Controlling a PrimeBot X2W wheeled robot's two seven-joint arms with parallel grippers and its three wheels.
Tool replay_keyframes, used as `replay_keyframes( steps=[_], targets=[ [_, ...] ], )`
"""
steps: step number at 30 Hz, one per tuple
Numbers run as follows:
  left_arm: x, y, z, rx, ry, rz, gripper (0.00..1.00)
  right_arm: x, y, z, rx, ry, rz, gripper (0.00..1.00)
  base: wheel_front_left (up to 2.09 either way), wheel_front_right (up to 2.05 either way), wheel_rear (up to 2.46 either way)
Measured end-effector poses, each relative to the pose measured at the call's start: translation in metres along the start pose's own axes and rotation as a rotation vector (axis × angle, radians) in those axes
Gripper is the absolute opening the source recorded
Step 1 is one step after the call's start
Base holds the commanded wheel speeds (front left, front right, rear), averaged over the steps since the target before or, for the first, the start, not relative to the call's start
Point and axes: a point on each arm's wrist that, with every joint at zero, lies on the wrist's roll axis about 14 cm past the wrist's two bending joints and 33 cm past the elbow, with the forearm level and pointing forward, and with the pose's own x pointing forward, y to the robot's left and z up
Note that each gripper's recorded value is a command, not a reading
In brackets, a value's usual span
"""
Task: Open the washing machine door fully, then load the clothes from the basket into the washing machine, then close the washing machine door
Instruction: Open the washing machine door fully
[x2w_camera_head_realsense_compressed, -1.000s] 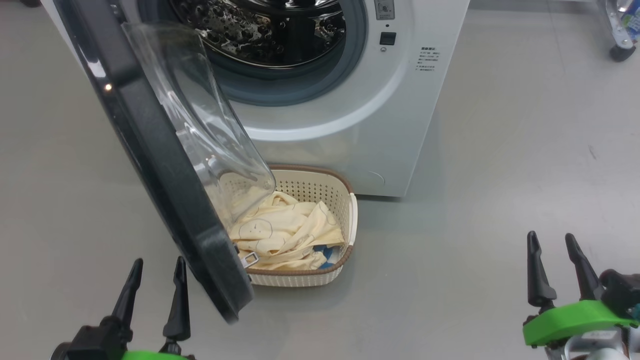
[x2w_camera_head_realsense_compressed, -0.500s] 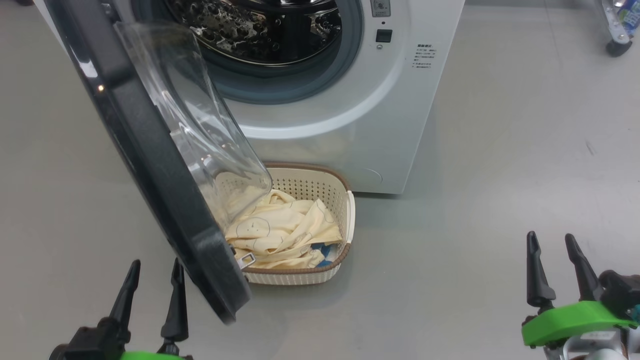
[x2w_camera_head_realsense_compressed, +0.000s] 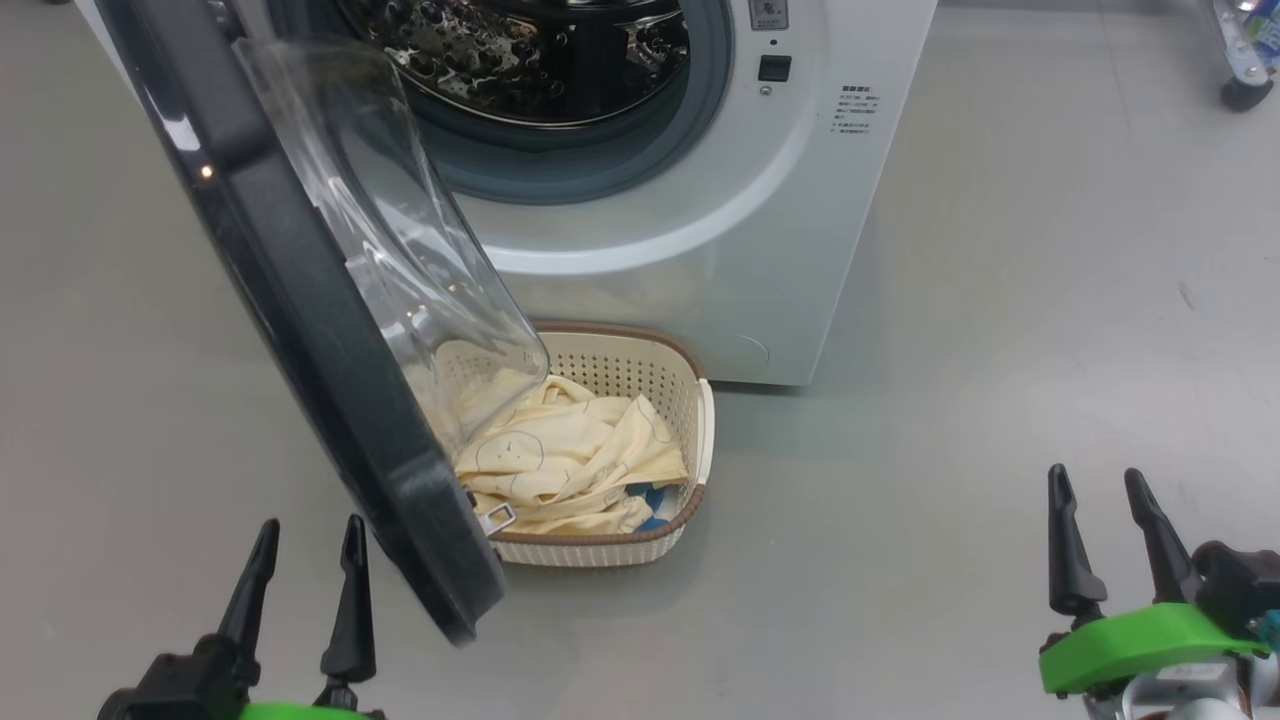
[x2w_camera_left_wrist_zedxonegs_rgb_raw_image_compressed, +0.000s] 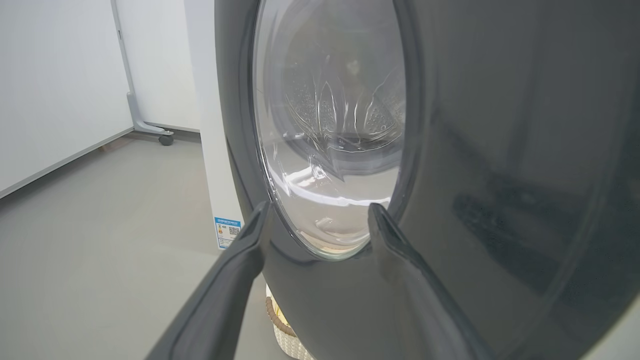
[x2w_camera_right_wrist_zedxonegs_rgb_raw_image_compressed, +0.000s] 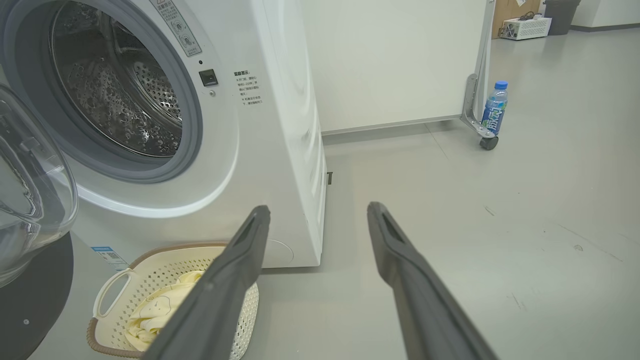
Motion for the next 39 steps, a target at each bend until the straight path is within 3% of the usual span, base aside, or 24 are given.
replay_keyframes(
  steps=[2,3,4,5,16,23,32,35,39],
  targets=[
    [0.0,0.0,0.0,0.0,0.001,0.001,1.0,0.0,0.001,0.0,0.0,0.001,0.002,1.0,0.0,0.0,0.0],
    [0.0,0.001,0.0,-0.001,0.001,0.003,0.95,0.0,0.001,-0.001,0.0,0.002,0.003,1.0,0.0,0.0,0.0],
    [0.0,0.001,-0.001,-0.001,0.003,0.004,0.29,0.001,0.001,-0.001,0.001,0.003,0.004,1.0,0.0,0.0,0.0],
    [-0.001,0.001,-0.002,-0.003,0.006,0.006,0.0,0.001,0.001,-0.001,0.001,0.004,0.004,1.0,0.0,0.0,0.0],
    [-0.002,0.005,-0.004,-0.017,0.012,0.019,0.0,0.001,0.002,-0.001,0.005,0.002,0.006,1.0,0.0,0.0,0.0],
    [-0.003,0.034,0.017,-0.028,-0.059,0.113,0.0,0.002,0.004,0.002,0.008,-0.007,0.012,1.0,0.0,0.0,0.0],
    [0.007,0.054,0.119,0.082,-0.366,0.159,0.0,0.004,0.01,0.002,0.009,-0.008,0.028,1.0,0.0,0.0,0.0],
    [0.004,0.044,0.169,0.132,-0.519,0.133,0.0,0.004,0.012,0.003,0.011,-0.01,0.035,1.0,0.0,0.0,0.0],
    [-0.004,0.023,0.202,0.157,-0.63,0.078,0.0,0.002,0.013,0.003,0.011,-0.012,0.04,1.0,0.0,0.0,0.0]
  ],
)
